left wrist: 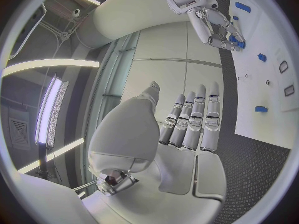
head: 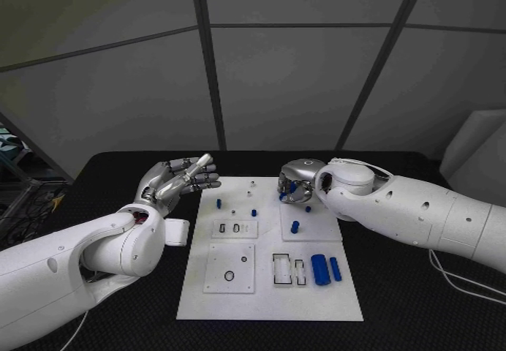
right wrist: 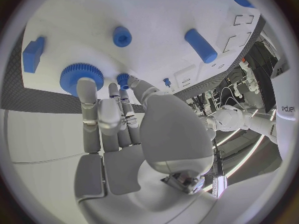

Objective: Assemble the parts on the task board

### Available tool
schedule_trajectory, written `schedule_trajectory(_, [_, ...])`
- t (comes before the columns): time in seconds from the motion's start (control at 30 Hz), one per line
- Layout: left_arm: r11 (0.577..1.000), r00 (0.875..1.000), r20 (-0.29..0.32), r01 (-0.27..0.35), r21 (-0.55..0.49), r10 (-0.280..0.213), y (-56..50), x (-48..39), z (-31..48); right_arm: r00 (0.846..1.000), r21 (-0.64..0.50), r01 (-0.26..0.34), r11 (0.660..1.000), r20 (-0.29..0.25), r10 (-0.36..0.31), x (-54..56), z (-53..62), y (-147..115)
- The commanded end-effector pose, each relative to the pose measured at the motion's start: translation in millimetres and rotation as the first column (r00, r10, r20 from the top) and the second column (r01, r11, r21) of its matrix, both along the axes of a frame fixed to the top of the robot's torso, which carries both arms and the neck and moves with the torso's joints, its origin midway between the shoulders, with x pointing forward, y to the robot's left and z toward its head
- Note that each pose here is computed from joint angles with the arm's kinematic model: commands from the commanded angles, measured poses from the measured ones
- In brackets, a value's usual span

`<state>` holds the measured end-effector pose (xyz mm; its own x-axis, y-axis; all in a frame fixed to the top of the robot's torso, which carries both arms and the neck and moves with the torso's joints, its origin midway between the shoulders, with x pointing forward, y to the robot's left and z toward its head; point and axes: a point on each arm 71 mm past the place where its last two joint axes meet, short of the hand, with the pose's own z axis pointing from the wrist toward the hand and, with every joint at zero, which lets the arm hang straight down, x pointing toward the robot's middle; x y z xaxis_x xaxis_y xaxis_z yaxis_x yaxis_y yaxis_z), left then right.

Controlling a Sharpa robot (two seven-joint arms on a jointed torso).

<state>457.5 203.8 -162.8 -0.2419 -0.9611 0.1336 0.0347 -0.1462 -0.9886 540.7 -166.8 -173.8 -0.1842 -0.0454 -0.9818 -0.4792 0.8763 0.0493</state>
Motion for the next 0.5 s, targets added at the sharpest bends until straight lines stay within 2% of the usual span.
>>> schedule_trajectory(0.03, [1.0,1.0,0.009,0.015,0.0,-0.015,-1.4,-0.1,1.2,1.0,-0.011,-0.009,1.0,-0.009,0.009,0.2,0.3,1.1])
schedule_trajectory(0.3, [1.0,1.0,0.007,0.015,0.0,-0.015,-1.1,0.3,0.9,1.0,-0.009,-0.008,1.0,-0.006,0.008,0.8,0.3,0.8])
schedule_trajectory(0.5, [1.0,1.0,0.006,0.013,0.002,-0.013,-0.5,0.5,0.7,0.999,0.019,-0.014,1.0,0.03,0.013,0.2,3.8,1.6])
